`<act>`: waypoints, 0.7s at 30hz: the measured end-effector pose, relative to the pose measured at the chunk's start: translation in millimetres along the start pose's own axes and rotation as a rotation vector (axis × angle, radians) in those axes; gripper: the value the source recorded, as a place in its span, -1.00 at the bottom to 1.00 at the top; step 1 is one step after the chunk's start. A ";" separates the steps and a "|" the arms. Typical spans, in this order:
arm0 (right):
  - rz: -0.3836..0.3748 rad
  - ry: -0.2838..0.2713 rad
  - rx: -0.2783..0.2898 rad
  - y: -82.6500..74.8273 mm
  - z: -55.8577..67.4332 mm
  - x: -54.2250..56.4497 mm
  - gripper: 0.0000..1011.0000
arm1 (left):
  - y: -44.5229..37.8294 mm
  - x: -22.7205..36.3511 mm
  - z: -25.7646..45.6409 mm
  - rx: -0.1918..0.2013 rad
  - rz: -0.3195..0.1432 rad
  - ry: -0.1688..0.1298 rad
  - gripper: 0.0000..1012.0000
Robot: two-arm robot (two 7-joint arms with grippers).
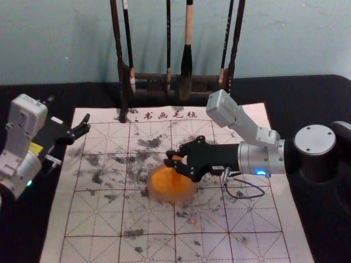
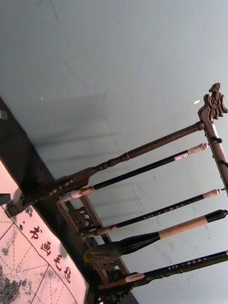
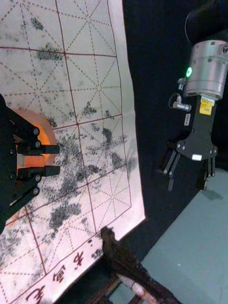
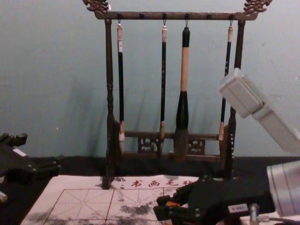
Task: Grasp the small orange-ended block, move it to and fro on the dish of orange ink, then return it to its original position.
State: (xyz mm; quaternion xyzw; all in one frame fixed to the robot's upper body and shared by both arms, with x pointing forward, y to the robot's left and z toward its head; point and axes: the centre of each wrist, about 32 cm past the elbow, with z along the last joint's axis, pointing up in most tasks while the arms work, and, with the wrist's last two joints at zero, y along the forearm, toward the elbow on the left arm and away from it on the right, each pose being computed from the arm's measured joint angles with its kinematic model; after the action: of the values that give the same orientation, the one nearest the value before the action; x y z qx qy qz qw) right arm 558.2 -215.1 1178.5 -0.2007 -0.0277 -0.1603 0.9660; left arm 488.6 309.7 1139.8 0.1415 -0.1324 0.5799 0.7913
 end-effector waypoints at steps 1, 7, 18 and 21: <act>0.003 0.000 0.001 0.7 0.3 -0.5 -0.71 | 0.0 0.0 0.0 0.000 0.000 0.000 0.98; 0.017 -0.001 0.002 3.9 1.0 -2.4 -0.71 | 0.0 0.0 0.0 0.000 0.000 0.000 0.98; 0.038 0.001 0.010 12.1 4.2 -4.9 -0.71 | 0.0 0.0 0.0 0.000 0.000 0.000 0.98; 0.039 0.003 0.012 14.1 4.8 -4.7 -0.71 | 0.0 0.0 0.0 0.000 0.000 0.000 0.98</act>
State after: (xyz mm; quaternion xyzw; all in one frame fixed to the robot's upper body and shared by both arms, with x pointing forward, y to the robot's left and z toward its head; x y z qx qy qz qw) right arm 558.3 -199.5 1176.9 -0.1954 -0.0234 -0.1414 0.9702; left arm 488.6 309.7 1139.8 0.1415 -0.1325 0.5799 0.7913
